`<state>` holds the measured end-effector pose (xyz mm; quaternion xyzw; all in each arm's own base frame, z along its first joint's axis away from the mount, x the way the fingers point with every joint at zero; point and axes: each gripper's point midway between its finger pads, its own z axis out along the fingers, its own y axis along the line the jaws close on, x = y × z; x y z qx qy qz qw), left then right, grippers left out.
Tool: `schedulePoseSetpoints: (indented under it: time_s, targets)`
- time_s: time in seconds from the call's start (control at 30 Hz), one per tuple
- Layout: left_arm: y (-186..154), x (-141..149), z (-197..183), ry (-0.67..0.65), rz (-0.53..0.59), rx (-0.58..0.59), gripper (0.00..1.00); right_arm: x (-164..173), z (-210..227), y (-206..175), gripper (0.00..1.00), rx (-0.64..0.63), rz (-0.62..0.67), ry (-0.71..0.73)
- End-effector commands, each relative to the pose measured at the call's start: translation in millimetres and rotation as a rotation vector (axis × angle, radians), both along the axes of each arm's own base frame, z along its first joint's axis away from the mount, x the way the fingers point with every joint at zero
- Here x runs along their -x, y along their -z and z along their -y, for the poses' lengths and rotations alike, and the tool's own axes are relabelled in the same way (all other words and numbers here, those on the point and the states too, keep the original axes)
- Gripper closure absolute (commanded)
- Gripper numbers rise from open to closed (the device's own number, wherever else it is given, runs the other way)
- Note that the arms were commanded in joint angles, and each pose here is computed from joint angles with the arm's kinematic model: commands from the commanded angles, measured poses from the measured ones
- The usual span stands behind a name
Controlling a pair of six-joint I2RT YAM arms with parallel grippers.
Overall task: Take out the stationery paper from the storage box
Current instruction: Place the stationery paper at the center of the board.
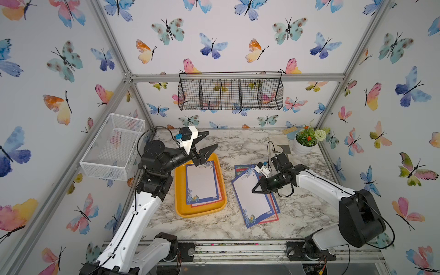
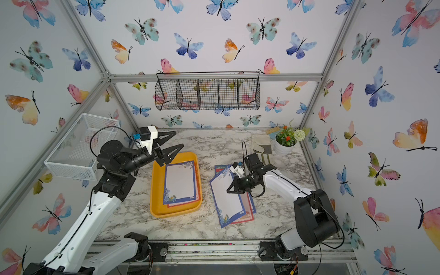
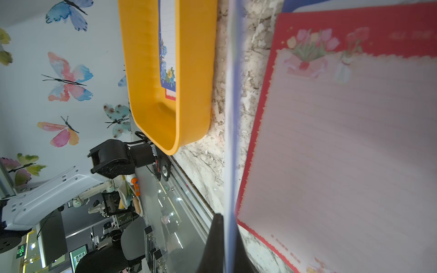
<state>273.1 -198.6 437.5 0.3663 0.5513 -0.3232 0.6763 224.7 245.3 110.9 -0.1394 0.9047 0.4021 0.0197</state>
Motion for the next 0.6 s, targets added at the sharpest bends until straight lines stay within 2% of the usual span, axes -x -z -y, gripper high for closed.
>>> schedulePoseSetpoints:
  time_s: [0.0,0.57]
  targets:
    - [-7.4,-1.4,-1.8,-0.016,0.02,0.002,0.36,0.4,14.6,18.7,0.96,0.08,-0.01,0.014]
    - [-5.7,-2.9,-1.4,-0.018,0.013,0.001,0.34,-4.8,42.7,55.2,0.96,0.232,-0.031,0.054]
